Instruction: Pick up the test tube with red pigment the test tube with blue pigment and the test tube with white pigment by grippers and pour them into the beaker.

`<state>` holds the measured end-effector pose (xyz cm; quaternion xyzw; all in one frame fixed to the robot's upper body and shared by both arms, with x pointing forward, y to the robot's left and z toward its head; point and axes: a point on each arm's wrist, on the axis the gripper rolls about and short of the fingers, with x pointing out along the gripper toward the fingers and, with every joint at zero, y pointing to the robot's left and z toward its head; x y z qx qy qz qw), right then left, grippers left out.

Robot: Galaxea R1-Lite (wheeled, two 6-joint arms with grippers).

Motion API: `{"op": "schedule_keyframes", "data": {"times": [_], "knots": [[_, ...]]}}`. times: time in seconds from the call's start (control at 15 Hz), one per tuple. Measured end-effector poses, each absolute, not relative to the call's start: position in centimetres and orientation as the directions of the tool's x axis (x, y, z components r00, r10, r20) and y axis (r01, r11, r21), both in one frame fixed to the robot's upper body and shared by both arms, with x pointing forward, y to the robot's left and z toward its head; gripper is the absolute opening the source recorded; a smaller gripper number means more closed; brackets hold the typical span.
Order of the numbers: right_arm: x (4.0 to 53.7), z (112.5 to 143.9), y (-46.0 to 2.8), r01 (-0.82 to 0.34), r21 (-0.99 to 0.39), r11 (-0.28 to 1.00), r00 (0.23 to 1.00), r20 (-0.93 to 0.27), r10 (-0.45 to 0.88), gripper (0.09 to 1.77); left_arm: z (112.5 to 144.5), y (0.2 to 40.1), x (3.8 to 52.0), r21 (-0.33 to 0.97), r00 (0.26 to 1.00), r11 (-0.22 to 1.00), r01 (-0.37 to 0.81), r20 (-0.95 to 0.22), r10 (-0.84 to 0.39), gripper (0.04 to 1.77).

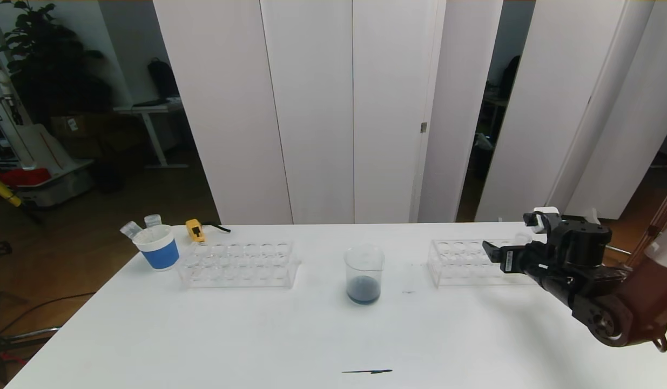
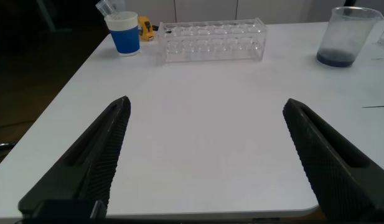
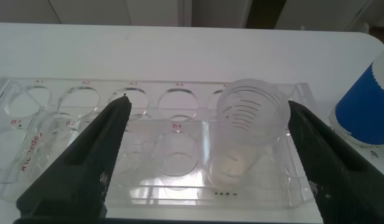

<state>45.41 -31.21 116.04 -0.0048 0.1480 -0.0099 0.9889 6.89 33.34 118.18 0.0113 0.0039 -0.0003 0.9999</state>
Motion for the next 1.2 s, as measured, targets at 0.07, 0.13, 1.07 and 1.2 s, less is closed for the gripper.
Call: {"op": "schedule_keyframes", "data": {"times": [0.07, 0.13, 1.07, 1.2], "knots": [[45.49, 115.95, -31.18, 0.018, -0.013, 1.0, 0.956, -0.293, -0.021, 1.75, 118.18, 33.34, 6.89, 0.023, 1.0, 1.0, 0.001, -0.008, 0.0, 1.75], [45.64, 115.98, -31.14, 0.019, -0.013, 1.0, 0.958, -0.287, -0.022, 1.64, 118.18, 33.34, 6.89, 0.023, 1.0, 1.0, 0.001, -0.008, 0.0, 1.75], [46.27, 115.87, -31.45, 0.034, -0.001, 0.999, 0.963, -0.268, -0.033, 0.6, 118.18, 33.34, 6.89, 0.023, 1.0, 1.0, 0.001, -0.008, 0.0, 1.75], [46.25, 116.09, -31.49, 0.035, 0.006, 0.999, 0.964, -0.262, -0.033, 0.6, 118.18, 33.34, 6.89, 0.023, 1.0, 1.0, 0.001, -0.008, 0.0, 1.75]]}}
